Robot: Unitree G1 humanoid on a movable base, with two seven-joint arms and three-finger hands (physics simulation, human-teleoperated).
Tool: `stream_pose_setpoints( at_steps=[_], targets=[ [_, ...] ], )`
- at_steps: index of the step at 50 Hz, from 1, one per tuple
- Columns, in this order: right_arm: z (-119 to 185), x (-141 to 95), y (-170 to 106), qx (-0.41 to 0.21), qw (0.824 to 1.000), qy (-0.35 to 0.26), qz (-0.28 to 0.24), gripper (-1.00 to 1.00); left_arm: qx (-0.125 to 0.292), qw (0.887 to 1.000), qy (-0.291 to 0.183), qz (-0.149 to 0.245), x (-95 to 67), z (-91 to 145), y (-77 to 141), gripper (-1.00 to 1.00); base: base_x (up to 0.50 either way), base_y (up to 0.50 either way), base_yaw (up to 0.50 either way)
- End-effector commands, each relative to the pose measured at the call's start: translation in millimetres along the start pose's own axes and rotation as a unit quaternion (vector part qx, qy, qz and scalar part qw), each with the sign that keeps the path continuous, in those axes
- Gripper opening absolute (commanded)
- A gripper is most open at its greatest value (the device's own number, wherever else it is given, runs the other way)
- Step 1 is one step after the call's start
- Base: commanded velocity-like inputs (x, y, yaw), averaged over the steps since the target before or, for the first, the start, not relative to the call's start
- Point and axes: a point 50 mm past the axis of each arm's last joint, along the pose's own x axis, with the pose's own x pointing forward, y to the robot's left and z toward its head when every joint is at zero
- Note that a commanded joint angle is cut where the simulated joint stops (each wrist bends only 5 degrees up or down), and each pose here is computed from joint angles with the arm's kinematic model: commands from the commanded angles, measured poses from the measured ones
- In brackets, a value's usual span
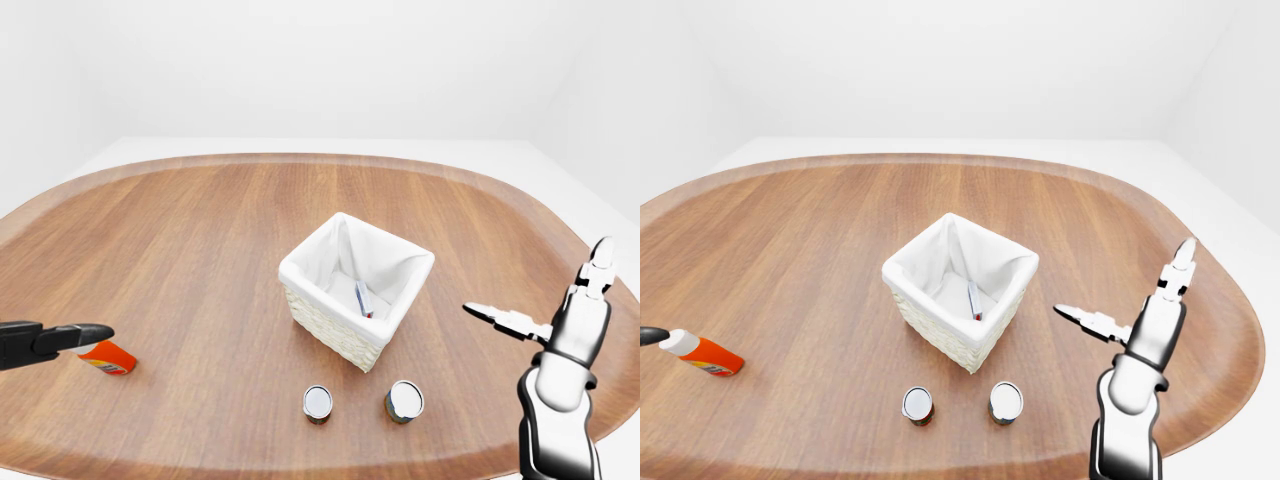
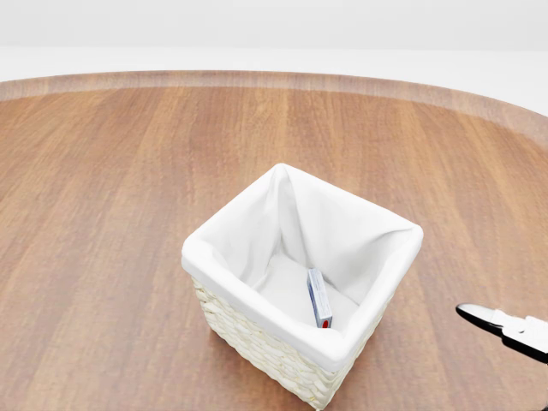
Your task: Pick up the alphabet soup and the cream cheese box, and put them in the basket.
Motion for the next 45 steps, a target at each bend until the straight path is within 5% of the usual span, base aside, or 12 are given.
stream_pose_setpoints(
  at_steps=[1,20,32,45],
  targets=[
    [-4,-8,7,-0.027,0.996,0.005,0.086,1.0,-0.009,0.999,-0.031,0.02,3.3,11,2,1.0,0.0,0.0,0.0],
    [-8,-28,4,-0.075,0.981,-0.032,0.176,1.0,-0.005,0.999,-0.047,0.02,2.6,16,6,1.0,0.0,0.0,0.0],
    [-25,-35,8,-0.08,0.973,0.007,0.214,1.0,-0.014,0.999,-0.033,0.019,3.0,11,2,1.0,0.0,0.0,0.0],
    [-39,-53,20,0.005,0.953,0.056,0.296,1.0,-0.014,0.999,-0.038,0.016,2.7,13,2,1.0,0.0,0.0,0.0]
  ],
)
